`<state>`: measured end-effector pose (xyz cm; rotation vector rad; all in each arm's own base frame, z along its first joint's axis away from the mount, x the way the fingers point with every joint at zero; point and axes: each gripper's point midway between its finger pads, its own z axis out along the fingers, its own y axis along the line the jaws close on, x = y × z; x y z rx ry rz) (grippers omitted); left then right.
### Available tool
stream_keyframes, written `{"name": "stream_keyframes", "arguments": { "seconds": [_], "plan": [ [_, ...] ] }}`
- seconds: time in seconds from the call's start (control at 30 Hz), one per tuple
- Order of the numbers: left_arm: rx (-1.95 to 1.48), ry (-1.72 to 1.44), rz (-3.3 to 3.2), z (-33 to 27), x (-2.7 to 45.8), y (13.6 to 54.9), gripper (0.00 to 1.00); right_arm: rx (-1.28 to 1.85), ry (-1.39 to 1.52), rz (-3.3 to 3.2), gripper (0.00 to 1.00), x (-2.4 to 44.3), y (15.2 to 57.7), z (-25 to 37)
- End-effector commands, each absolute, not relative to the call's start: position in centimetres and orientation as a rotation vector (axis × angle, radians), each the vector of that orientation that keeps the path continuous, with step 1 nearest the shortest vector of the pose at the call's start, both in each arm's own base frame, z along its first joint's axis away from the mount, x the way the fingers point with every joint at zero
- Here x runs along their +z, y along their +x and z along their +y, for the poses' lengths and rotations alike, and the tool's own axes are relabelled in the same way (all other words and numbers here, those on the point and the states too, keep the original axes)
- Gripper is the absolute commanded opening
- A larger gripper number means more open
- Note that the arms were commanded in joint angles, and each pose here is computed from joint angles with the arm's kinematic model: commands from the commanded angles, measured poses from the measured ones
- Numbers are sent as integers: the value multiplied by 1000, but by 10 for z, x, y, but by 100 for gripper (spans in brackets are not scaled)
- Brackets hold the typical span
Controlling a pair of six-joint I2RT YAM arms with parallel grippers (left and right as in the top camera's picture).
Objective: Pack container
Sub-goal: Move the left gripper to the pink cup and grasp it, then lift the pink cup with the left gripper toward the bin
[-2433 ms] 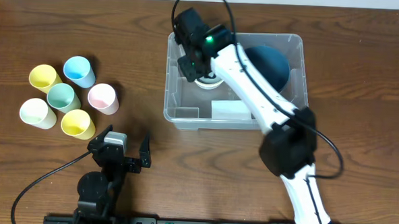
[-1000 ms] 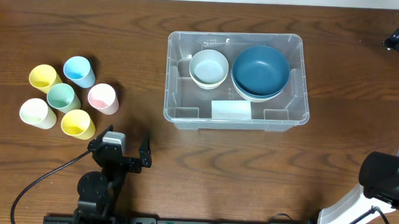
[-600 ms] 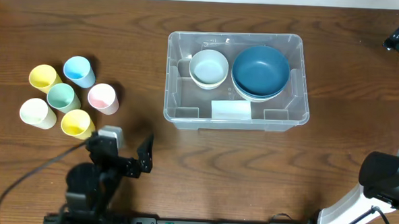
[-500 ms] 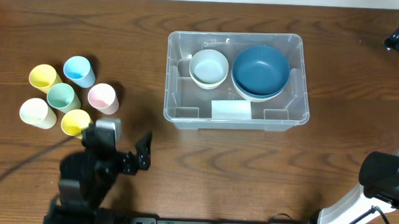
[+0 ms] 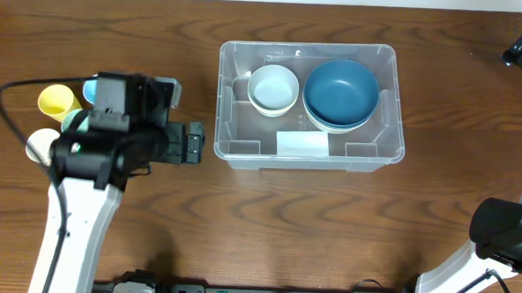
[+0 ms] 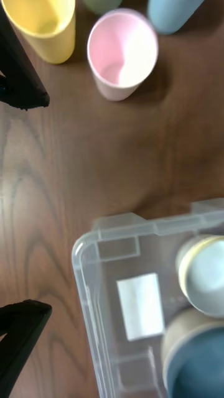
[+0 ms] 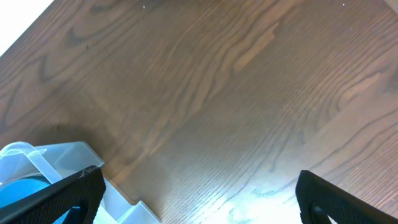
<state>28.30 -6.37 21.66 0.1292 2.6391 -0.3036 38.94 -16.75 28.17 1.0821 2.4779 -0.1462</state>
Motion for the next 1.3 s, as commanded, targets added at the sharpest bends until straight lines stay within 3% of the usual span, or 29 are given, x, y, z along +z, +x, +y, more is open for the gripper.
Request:
{"name": "stream_keyframes", "arguments": {
  "seconds": [0.0,0.13,0.3,0.47,0.77,1.03,1.07,1.2,1.27],
  "plan": [
    [-315,152,2681,-66,206,290,98,-149,1110,2478,99,278,389,-170],
    [-264,141,2700,-59,197,298,98,-150,1110,2478,99,278,389,-170],
    [-124,-245,2690,-13,192,310,98,-150,1110,2478,99,278,389,-170],
    [-99,-421,2692,18,181,318,95,-149,1110,2478,99,278,389,-170],
    [-77,-372,2804,21,131,343,84,-149,1110,2478,99,278,389,-170],
    [-69,-369,2912,22,80,356,80,-150,1110,2478,99,278,389,-170],
    [-69,-371,2927,22,74,356,78,-149,1110,2478,99,278,389,-170],
    [-67,-377,2966,22,59,355,50,-150,1110,2478,99,278,389,-170],
    [-66,-378,2969,22,56,357,44,-150,1110,2478,99,278,389,-170]
  ]
}}
